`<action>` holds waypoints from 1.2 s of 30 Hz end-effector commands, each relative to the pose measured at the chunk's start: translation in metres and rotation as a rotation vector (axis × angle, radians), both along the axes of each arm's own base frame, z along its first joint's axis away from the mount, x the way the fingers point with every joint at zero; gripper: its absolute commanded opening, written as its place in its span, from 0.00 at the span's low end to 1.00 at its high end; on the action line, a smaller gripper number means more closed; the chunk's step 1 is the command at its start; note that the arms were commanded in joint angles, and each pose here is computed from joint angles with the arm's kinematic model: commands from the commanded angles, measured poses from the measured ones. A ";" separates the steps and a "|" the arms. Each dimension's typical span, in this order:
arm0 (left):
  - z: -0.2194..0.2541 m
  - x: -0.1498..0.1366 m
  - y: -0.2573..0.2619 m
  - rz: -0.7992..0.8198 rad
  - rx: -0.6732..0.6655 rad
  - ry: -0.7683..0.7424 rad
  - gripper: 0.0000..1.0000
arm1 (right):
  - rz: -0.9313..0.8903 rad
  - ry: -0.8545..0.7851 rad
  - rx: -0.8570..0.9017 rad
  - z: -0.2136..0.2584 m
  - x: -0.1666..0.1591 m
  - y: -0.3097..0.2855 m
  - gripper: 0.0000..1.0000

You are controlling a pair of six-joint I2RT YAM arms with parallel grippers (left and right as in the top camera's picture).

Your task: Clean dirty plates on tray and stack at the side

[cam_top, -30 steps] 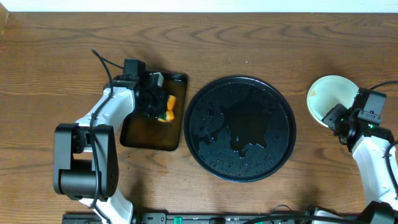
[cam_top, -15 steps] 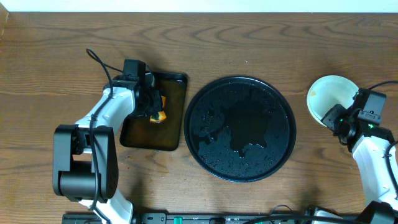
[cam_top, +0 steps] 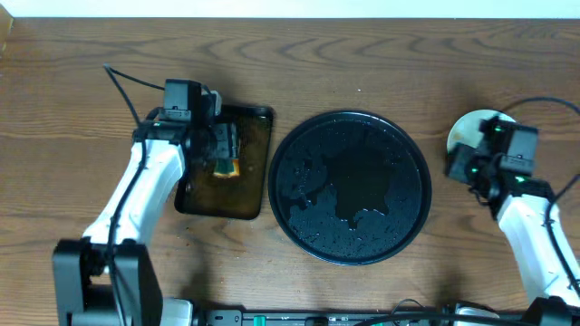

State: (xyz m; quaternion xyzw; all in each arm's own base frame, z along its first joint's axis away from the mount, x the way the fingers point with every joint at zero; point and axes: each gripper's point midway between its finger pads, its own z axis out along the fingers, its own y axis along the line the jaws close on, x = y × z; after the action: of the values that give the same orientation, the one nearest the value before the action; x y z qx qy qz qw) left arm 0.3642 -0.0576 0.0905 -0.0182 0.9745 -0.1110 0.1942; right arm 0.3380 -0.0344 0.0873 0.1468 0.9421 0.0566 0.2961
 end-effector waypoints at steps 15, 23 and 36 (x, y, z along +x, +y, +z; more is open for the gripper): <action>0.016 -0.095 0.016 0.108 0.036 0.269 0.75 | 0.271 0.032 -0.044 0.040 -0.061 0.063 0.99; 0.063 -0.126 0.019 0.101 0.010 -0.063 0.76 | 0.257 -0.138 -0.070 0.075 -0.102 0.060 0.99; 0.122 -0.166 0.024 0.108 -0.029 -0.461 0.76 | 0.249 -0.198 -0.082 0.075 -0.133 0.058 0.99</action>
State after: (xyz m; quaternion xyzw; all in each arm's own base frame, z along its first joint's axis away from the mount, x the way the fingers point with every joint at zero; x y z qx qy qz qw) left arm 0.2009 -0.0361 0.2111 -0.0437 0.9038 -0.1191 0.4087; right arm 0.2086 0.0225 0.1687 0.0085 0.9162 0.0683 0.3948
